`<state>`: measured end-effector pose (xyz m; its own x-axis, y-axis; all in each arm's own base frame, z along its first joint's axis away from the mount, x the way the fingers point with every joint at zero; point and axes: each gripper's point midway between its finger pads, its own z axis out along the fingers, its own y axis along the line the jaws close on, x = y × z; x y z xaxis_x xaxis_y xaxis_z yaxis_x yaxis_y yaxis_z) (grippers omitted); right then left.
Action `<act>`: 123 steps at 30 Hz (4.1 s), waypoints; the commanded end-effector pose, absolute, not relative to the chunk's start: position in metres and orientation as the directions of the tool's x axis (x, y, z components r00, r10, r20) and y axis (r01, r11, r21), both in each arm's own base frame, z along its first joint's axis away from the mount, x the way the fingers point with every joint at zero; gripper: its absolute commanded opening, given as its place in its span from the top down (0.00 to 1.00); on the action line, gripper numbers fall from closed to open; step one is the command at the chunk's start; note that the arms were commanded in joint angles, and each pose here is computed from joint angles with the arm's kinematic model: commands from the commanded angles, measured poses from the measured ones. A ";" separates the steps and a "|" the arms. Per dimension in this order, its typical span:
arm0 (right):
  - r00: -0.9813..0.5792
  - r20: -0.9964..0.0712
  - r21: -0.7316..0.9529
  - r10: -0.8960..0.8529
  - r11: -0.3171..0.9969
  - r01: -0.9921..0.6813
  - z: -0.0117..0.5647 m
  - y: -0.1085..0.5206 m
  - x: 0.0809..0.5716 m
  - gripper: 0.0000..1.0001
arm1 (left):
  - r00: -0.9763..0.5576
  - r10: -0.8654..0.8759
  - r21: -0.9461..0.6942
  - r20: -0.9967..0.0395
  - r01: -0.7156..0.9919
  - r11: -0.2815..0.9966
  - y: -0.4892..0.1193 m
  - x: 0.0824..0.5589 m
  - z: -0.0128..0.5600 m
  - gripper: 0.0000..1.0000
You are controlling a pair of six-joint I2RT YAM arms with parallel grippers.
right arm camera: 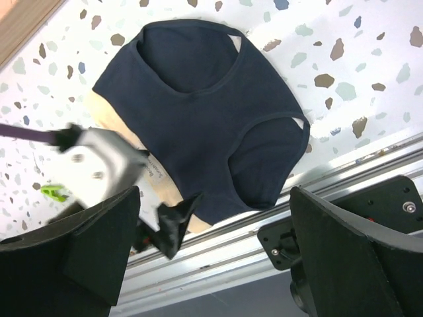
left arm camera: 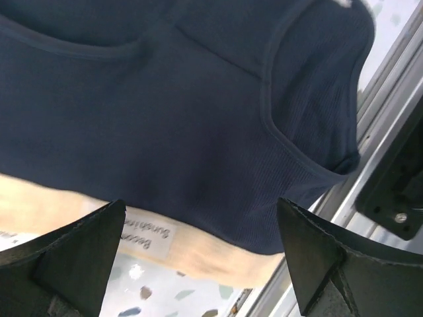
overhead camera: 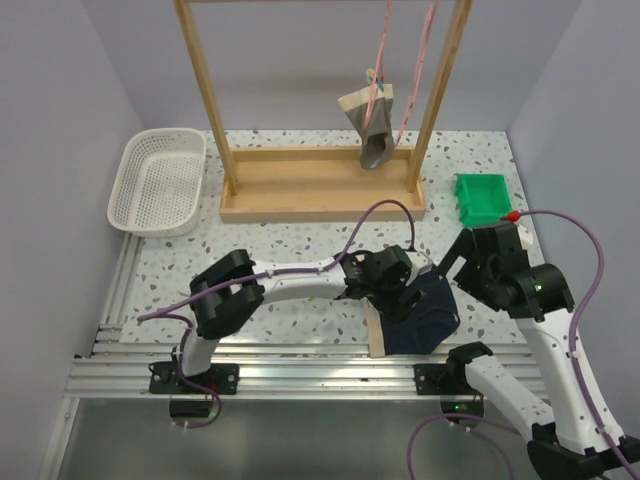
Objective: Remove the underwear clipped to the hanger
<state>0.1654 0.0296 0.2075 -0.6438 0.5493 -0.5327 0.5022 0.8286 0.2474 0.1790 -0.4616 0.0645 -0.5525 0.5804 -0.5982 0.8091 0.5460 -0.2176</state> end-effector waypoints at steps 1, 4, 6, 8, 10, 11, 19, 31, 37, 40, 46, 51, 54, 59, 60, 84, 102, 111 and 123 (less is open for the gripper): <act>-0.597 -0.552 0.262 0.582 0.801 0.539 0.220 0.023 0.160 0.02 | -0.454 0.567 -0.150 -0.688 0.852 0.501 -0.487 0.190 0.065 0.01; -0.590 -0.559 0.281 0.582 0.803 0.526 0.226 0.023 0.158 0.02 | -0.425 0.563 -0.136 -0.709 0.865 0.482 -0.496 0.190 0.054 0.01; -0.584 -0.567 0.292 0.581 0.804 0.517 0.230 0.023 0.156 0.02 | -0.401 0.578 -0.102 -0.711 0.872 0.478 -0.503 0.194 0.043 0.04; -0.579 -0.574 0.302 0.578 0.807 0.507 0.235 0.023 0.155 0.02 | -0.389 0.595 -0.085 -0.703 0.877 0.472 -0.507 0.196 0.035 0.10; -0.576 -0.584 0.299 0.573 0.811 0.503 0.240 0.021 0.155 0.02 | -0.397 0.622 -0.076 -0.675 0.876 0.477 -0.509 0.197 0.020 0.17; -0.577 -0.586 0.295 0.569 0.813 0.502 0.241 0.021 0.155 0.02 | -0.402 0.631 -0.076 -0.663 0.875 0.478 -0.509 0.197 0.014 0.32; -0.570 -0.600 0.302 0.561 0.819 0.488 0.249 0.021 0.156 0.02 | -0.462 0.667 -0.044 -0.584 0.838 0.543 -0.468 0.190 -0.020 1.00; -0.544 -0.645 0.285 0.538 0.829 0.481 0.269 0.014 0.162 0.02 | -0.431 0.276 -0.222 -0.859 0.800 0.557 -0.466 0.200 0.202 1.00; -0.562 -0.634 0.284 0.531 0.836 0.469 0.264 0.017 0.163 0.02 | -0.473 0.019 -0.296 -0.881 0.582 0.757 -0.368 0.255 0.286 1.00; -0.572 -0.626 0.290 0.530 0.839 0.461 0.261 0.020 0.165 0.02 | -0.472 -0.018 -0.210 -0.881 0.358 0.910 -0.287 0.285 0.284 1.00; -0.602 -0.611 0.283 0.514 0.852 0.441 0.254 0.026 0.170 0.02 | -0.461 -0.158 -0.153 -0.873 -0.047 0.987 -0.135 0.306 0.286 1.00; -0.638 -0.585 0.293 0.500 0.864 0.409 0.247 0.037 0.176 0.04 | -0.375 -0.217 -0.146 -0.902 -0.207 0.967 -0.057 0.325 0.300 1.00; -0.676 -0.567 0.295 0.471 0.882 0.367 0.239 0.046 0.180 0.04 | -0.306 -0.269 -0.170 -0.913 -0.312 0.935 -0.011 0.350 0.306 1.00; -0.733 -0.534 0.299 0.421 0.905 0.302 0.223 0.059 0.184 0.04 | -0.247 -0.318 -0.212 -0.915 -0.377 0.901 0.038 0.408 0.309 1.00; -0.744 -0.530 0.302 0.407 0.911 0.282 0.222 0.062 0.184 0.04 | -0.222 -0.320 -0.220 -0.921 -0.380 0.898 0.044 0.420 0.314 1.00; -0.769 -0.577 0.346 0.275 0.935 0.075 0.235 0.087 0.206 0.02 | -0.284 -0.401 -0.296 -0.871 -0.347 0.890 0.055 0.481 0.297 0.00; -0.904 -0.371 0.222 -0.213 0.925 -0.309 0.147 0.179 0.203 0.09 | -0.586 -0.310 -0.453 -0.748 0.109 0.885 -0.126 0.313 0.248 0.00; -0.650 -0.280 0.019 -0.707 0.673 -0.740 0.118 0.255 0.211 0.02 | -0.573 -0.307 -0.400 -0.760 0.040 0.915 -0.101 0.279 0.254 0.00; -0.346 -0.287 -0.065 -0.893 0.378 -0.924 0.076 0.294 0.243 0.02 | -0.576 -0.320 -0.396 -0.753 0.008 0.918 -0.090 0.253 0.246 0.00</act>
